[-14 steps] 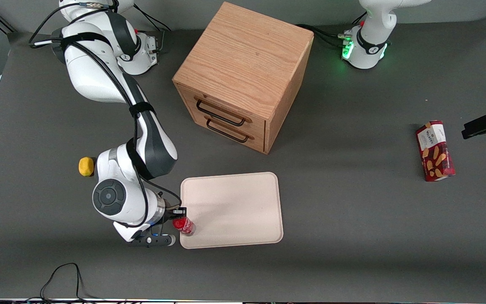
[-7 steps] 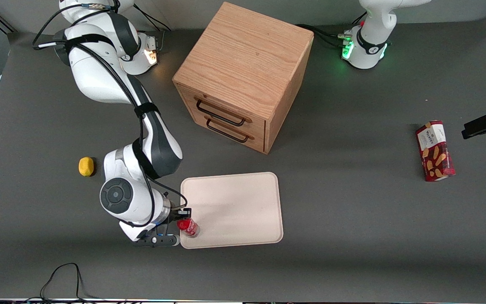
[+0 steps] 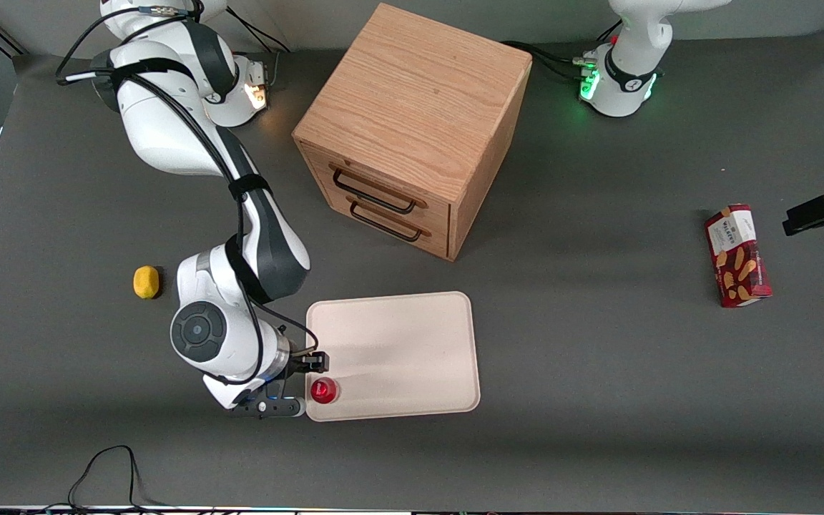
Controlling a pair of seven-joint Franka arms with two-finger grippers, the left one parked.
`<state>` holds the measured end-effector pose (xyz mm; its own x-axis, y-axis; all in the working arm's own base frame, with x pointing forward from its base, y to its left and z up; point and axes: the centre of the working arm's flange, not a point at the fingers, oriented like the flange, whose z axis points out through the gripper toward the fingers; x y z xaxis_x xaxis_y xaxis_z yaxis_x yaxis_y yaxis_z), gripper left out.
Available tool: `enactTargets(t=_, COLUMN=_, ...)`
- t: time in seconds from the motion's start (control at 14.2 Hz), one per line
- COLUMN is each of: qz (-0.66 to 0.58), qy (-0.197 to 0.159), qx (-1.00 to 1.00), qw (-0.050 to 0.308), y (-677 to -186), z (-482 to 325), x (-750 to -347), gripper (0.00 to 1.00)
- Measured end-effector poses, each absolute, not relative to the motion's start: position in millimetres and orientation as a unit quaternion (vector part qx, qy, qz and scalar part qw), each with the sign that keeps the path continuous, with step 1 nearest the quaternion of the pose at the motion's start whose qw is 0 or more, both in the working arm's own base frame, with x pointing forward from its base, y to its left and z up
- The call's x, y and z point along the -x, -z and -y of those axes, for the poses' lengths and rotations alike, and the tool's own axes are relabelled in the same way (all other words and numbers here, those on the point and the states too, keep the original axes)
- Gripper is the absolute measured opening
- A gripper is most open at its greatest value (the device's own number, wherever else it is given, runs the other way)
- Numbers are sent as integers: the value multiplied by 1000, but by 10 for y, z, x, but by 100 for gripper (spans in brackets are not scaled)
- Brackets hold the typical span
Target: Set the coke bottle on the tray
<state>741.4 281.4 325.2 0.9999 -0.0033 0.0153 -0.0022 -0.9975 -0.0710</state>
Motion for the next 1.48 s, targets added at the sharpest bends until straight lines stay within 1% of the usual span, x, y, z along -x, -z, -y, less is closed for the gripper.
enactTargets(t=0.14, qz=-1, qy=8, qx=999, qw=36, y=-3254, z=-2814, x=-7414, gripper=99)
enactTargets(t=0.57, qz=0, qy=11, qx=999, qw=37, y=-3287, z=-2828, x=-7418, gripper=100)
enactTargets(t=0.71, qz=2, qy=6, qx=999, qw=35, y=-3326, z=-2853, x=-7389, gripper=100)
enactTargets(t=0.78, qz=2, qy=-8, qx=1000, qw=29, y=-3363, z=-2829, x=-7354, gripper=100)
enactTargets(t=0.99, qz=-6, qy=-70, qx=997, qw=8, y=-3664, z=-2534, x=-7197, gripper=100)
enactTargets(t=1.06, qz=-8, qy=-80, qx=997, qw=8, y=-3802, z=-2355, x=-7158, gripper=100)
enactTargets(t=1.13, qz=-10, qy=-87, qx=996, qw=10, y=-3929, z=-2154, x=-7114, gripper=100)
enactTargets(t=1.2, qz=-14, qy=-97, qx=995, qw=15, y=-4122, z=-1828, x=-6986, gripper=100)
enactTargets(t=1.27, qz=-17, qy=-101, qx=995, qw=18, y=-4236, z=-1682, x=-6887, gripper=100)
enactTargets(t=1.48, qz=-18, qy=-102, qx=994, qw=26, y=-4703, z=-1351, x=-6460, gripper=100)
